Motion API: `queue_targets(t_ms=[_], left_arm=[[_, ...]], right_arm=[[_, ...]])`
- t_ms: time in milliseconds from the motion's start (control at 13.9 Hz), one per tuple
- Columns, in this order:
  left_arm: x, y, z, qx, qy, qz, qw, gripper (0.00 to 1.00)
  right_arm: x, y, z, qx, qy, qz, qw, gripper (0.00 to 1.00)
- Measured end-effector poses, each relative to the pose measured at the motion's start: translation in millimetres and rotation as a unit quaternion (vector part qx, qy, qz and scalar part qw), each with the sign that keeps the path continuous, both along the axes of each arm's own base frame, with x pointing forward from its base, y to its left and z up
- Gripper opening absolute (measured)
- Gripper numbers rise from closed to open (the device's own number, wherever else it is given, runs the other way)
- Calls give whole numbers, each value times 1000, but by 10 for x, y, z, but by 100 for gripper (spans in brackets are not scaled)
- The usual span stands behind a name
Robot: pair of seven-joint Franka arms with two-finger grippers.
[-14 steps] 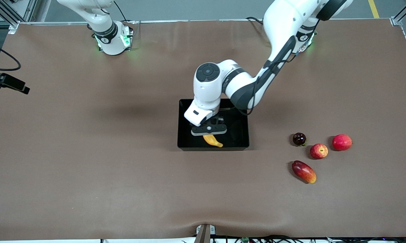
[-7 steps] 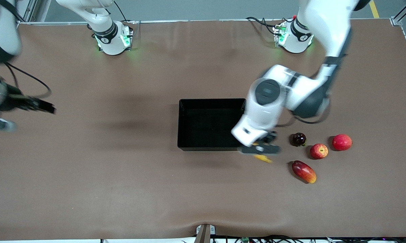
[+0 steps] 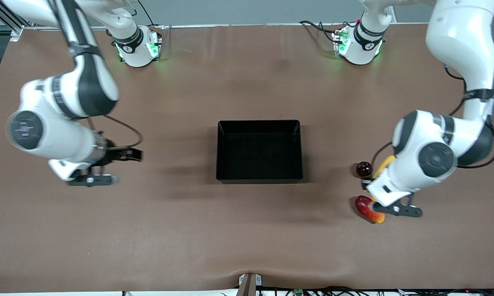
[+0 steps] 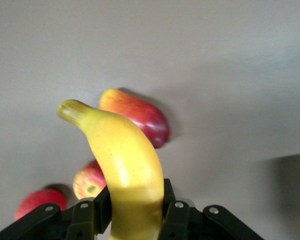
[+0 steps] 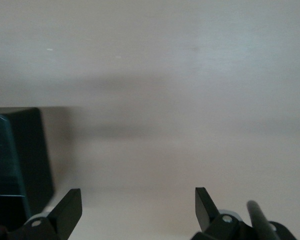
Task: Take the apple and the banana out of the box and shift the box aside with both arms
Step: 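Carry the banana out with the left gripper while the right gripper reaches the box, then place the banana by the mango while the right gripper drags the box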
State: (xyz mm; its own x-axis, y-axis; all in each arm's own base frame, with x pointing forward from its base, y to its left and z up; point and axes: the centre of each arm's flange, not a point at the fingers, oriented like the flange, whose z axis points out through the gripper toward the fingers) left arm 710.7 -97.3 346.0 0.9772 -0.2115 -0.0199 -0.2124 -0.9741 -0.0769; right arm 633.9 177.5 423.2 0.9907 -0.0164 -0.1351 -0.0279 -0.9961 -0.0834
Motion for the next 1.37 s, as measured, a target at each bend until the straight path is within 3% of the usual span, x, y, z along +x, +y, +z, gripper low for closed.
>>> queue_targets(t_ms=[360,648,864,1080,1368], left_arm=[[266,989,-682,-24,-39,-97,994,39],[315,1197,-1072,-26,-55,-174,983,39],[301,1312,-1288,-24,-50,-188,981,39],[278,1465,-1473,-28,-49,-177,983,39],[252,1470,-1626,-35,-42,-169,984,39]], right_arm=[[-202,1054,-544,-10,5,-38,999,100],[-398,1756,-1111,-13,-9,-46,999,100],[-541,2114,-1464,-12,-19,-50,998,100],[-649,2271,-1674,-18,-14,-45,999,71],[-610,2195,-1689,-24,-12,-52,998,27]])
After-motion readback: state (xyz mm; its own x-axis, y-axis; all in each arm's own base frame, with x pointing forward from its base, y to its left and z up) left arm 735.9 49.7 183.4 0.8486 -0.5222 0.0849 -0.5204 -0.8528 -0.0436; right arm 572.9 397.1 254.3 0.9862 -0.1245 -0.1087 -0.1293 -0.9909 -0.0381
